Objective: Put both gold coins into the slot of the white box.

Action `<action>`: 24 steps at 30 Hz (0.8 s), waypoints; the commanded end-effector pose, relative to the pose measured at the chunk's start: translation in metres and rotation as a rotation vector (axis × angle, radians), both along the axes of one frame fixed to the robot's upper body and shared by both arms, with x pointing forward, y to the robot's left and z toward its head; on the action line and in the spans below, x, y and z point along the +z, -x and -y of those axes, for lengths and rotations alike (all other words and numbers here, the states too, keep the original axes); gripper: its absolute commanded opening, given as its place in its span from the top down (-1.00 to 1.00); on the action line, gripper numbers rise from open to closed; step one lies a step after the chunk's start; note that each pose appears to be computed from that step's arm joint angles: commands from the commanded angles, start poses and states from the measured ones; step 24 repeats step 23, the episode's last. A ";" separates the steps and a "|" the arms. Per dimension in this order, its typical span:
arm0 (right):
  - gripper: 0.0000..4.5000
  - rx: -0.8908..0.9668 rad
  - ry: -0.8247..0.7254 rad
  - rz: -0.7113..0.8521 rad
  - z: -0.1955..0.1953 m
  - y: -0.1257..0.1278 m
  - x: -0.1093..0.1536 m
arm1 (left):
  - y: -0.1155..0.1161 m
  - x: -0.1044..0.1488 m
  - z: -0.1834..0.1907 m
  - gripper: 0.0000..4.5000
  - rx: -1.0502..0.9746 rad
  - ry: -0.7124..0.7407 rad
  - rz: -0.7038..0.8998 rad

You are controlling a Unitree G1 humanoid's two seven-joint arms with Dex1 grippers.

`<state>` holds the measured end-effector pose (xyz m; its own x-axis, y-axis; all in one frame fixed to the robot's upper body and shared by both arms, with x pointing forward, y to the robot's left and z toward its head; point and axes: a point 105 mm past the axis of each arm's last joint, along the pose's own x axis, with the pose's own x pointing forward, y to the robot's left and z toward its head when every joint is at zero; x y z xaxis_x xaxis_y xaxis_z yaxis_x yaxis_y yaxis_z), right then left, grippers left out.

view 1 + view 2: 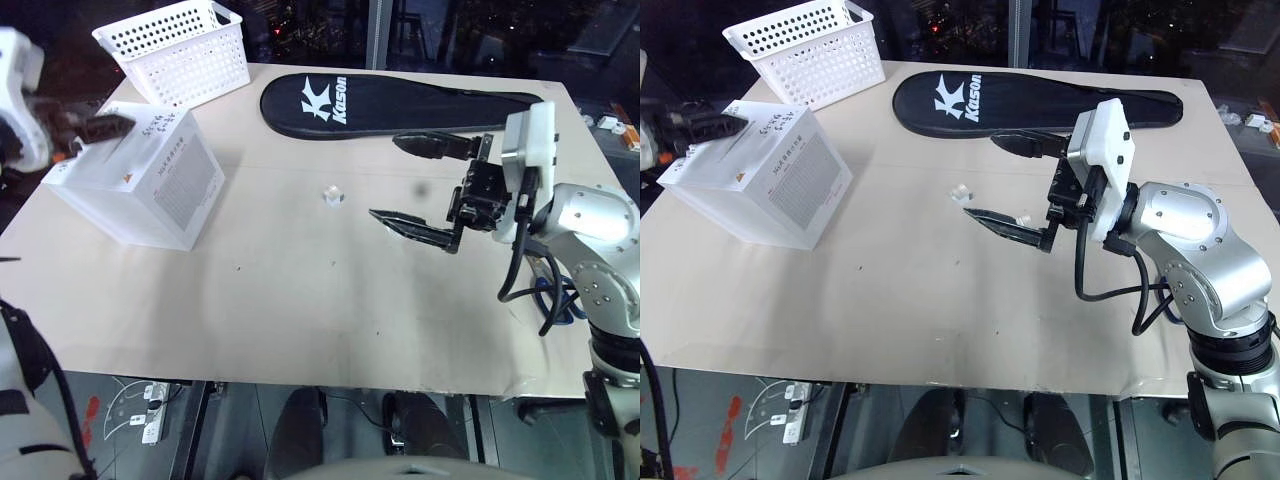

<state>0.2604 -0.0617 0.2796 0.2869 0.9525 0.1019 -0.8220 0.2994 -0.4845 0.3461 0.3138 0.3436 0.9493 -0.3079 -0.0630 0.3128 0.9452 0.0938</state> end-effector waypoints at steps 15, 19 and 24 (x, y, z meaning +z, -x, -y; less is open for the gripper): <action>-1.00 -0.560 0.088 -0.239 0.124 0.015 -0.074 | 0.077 -0.115 0.124 -0.99 -0.456 0.052 -0.005; -1.00 -0.609 0.123 -0.308 0.143 0.042 -0.092 | 0.089 -0.143 0.098 -0.99 -0.392 0.028 -0.080; -1.00 -0.667 0.158 -0.317 0.158 0.056 -0.102 | 0.094 -0.160 0.088 -0.99 -0.380 0.012 -0.113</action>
